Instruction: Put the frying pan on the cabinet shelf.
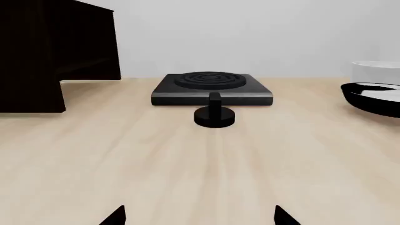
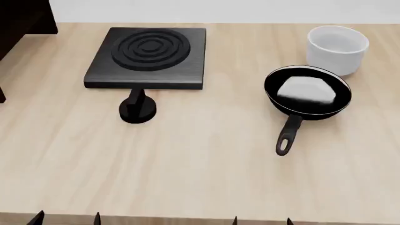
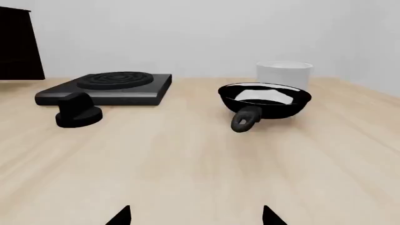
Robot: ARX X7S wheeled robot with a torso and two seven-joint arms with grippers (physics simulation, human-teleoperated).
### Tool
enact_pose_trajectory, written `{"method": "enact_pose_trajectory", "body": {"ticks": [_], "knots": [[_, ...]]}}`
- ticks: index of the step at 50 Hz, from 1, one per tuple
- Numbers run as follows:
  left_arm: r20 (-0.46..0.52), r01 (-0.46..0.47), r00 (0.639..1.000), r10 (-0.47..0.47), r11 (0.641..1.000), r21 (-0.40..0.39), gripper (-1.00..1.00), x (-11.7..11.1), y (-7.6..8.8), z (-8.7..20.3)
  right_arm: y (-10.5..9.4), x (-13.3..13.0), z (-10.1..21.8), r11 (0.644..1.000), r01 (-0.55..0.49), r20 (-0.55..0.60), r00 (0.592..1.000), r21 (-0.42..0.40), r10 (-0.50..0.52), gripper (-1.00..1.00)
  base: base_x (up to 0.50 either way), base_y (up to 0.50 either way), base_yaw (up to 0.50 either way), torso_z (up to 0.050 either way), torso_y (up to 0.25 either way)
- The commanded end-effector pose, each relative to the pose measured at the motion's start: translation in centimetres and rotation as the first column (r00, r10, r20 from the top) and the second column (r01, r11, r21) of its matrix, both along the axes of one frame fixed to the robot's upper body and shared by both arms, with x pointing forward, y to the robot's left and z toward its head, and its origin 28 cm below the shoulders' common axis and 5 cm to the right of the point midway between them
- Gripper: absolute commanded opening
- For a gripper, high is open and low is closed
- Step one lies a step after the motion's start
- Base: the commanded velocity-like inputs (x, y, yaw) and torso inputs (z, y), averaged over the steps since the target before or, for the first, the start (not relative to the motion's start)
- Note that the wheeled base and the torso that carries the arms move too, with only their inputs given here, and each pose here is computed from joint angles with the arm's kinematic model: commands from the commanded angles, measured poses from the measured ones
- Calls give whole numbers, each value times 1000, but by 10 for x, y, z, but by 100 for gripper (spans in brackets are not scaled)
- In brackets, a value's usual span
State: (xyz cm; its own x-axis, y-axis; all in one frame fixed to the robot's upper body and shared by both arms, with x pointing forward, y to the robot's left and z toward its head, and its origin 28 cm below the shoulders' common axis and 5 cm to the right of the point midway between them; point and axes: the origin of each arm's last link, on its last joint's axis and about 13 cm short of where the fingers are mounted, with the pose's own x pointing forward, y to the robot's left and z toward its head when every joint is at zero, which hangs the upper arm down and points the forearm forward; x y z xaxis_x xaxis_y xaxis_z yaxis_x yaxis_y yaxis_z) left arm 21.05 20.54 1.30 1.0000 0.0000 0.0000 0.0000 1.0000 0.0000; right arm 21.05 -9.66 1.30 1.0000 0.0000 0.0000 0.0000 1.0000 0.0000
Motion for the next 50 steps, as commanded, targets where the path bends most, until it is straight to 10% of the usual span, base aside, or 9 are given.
{"method": "enact_pose_trajectory", "body": {"ticks": [1,19,50], "knots": [[0,0,1000,0,1000,0,100,0,0,0,0,0,0,1000,0,0,1000,0,0,100,0,0,0,0,0],[45,-32,999,29,998,59,100,0,6,-1,0,1,1,1000,14,1,1000,17,-14,100,0,0,0,1,0],[-11,-34,999,35,996,80,100,-2,4,-3,0,0,0,1000,11,1,1000,14,-11,100,0,0,0,50,0]]}}
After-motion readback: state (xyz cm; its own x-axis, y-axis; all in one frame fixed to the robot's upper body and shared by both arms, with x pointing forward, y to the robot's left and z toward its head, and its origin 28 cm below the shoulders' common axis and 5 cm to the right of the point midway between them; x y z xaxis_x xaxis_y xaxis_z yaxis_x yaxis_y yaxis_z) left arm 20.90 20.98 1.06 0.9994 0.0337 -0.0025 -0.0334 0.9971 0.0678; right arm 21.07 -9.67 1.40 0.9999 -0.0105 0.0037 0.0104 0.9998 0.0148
